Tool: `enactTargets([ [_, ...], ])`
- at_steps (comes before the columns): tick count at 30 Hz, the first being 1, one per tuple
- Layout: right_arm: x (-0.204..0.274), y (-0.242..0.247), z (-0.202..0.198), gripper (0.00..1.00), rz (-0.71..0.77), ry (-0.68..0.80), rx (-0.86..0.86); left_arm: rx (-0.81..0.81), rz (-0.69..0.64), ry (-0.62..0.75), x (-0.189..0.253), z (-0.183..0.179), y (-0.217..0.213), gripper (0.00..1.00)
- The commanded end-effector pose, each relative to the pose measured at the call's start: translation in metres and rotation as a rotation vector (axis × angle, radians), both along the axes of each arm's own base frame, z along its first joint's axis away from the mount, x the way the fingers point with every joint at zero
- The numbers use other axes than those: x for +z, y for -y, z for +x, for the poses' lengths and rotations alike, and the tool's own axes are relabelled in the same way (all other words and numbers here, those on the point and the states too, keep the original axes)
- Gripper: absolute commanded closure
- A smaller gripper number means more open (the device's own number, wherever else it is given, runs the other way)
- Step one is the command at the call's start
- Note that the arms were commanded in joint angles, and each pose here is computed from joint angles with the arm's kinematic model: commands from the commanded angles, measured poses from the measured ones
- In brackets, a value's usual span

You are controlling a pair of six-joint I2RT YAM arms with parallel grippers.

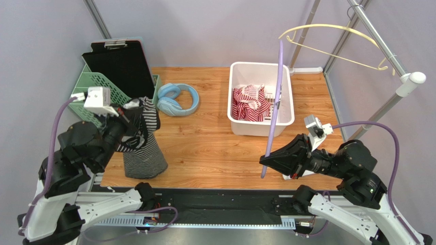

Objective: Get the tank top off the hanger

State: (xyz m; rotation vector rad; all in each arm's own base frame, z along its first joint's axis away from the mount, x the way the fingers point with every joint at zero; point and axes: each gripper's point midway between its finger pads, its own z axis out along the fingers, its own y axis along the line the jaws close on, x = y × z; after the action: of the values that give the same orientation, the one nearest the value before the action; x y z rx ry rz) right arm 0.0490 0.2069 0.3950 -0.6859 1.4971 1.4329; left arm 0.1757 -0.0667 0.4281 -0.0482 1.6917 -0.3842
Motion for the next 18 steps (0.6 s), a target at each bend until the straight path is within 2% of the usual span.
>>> enactTargets([
  [1,0.041,0.018,-0.018,1.00,0.102,0.138,0.015,0.021,0.047,0.162,0.072,0.032,0.025,1.00],
  [6,0.052,0.030,-0.026,1.00,0.135,0.157,0.002,-0.049,0.003,0.270,0.139,0.061,0.074,1.00],
  [12,0.062,0.044,-0.031,1.00,0.160,0.170,-0.030,-0.294,-0.130,0.401,0.211,0.088,0.163,1.00],
  [13,0.064,0.047,-0.033,1.00,0.166,0.171,-0.036,-0.374,-0.147,0.422,0.218,0.086,0.183,1.00],
  [15,0.065,0.049,-0.034,1.00,0.169,0.169,-0.042,-0.424,-0.184,0.449,0.231,0.098,0.211,1.00],
  [18,0.070,0.057,-0.038,1.00,0.187,0.174,-0.053,-0.483,-0.217,0.441,0.223,0.120,0.252,1.00],
])
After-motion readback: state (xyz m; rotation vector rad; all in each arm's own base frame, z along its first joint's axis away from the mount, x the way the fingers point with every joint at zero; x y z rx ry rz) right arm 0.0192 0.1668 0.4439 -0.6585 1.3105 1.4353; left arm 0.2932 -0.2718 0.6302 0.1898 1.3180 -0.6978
